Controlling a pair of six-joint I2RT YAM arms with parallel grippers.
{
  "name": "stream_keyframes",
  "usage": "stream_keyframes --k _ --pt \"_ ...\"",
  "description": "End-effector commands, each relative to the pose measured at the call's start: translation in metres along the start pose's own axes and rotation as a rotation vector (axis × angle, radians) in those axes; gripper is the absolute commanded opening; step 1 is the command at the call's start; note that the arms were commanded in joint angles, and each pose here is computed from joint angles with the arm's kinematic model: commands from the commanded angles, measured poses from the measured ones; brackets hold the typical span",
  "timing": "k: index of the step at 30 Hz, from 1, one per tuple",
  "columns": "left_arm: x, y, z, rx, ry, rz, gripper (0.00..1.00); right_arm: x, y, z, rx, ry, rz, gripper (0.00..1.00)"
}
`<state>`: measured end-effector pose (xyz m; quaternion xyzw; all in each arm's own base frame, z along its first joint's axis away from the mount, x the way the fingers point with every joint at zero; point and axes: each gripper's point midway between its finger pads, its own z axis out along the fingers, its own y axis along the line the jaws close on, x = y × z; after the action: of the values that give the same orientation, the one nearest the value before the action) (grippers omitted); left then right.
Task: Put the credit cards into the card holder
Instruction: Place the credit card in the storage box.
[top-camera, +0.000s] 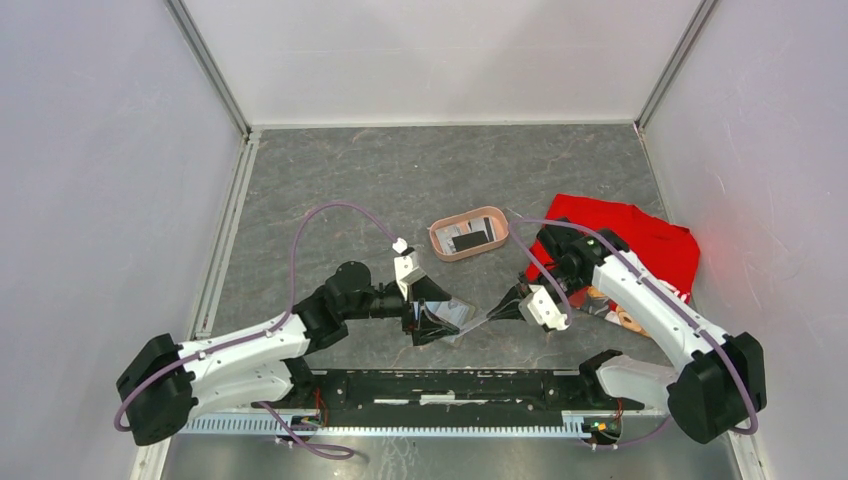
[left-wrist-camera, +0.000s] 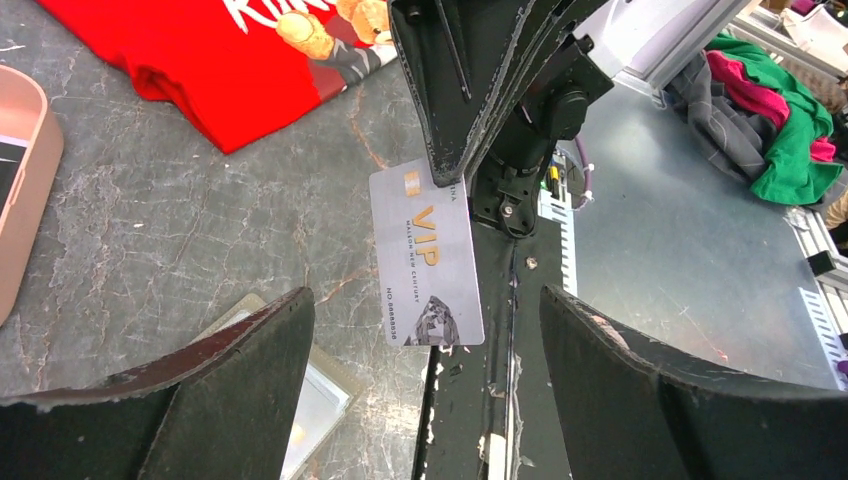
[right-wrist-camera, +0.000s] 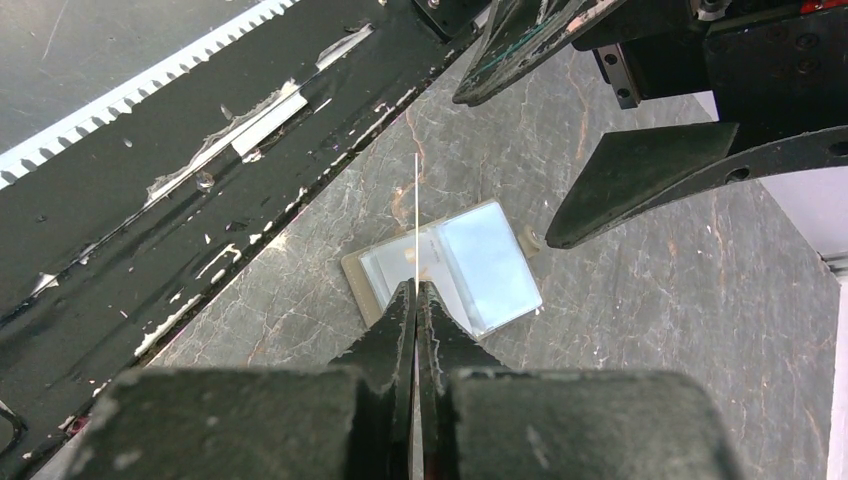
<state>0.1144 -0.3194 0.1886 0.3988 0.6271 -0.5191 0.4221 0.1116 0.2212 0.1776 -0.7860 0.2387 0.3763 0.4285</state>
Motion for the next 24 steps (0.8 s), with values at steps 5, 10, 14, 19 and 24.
stream_keyframes --k 5,10,14,19,24 --pt "-0.022 0.0 0.011 0.014 -0.024 0.071 0.9 0.0 -0.009 0.001 -0.001 -0.017 0.065 0.0" --pt "-0.012 0.011 0.03 0.008 0.094 0.022 0.91 0.012 -0.027 -0.003 -0.006 0.018 0.197 0.0" --pt "0.003 0.024 0.041 -0.021 0.19 -0.009 0.88 0.022 -0.04 -0.005 0.01 0.045 0.285 0.0" --pt "0.013 0.028 0.046 -0.019 0.228 -0.014 0.81 0.031 -0.045 -0.005 0.018 0.067 0.346 0.0" --pt "0.024 0.037 0.05 -0.038 0.295 -0.015 0.68 0.037 -0.051 -0.006 0.027 0.081 0.392 0.0"
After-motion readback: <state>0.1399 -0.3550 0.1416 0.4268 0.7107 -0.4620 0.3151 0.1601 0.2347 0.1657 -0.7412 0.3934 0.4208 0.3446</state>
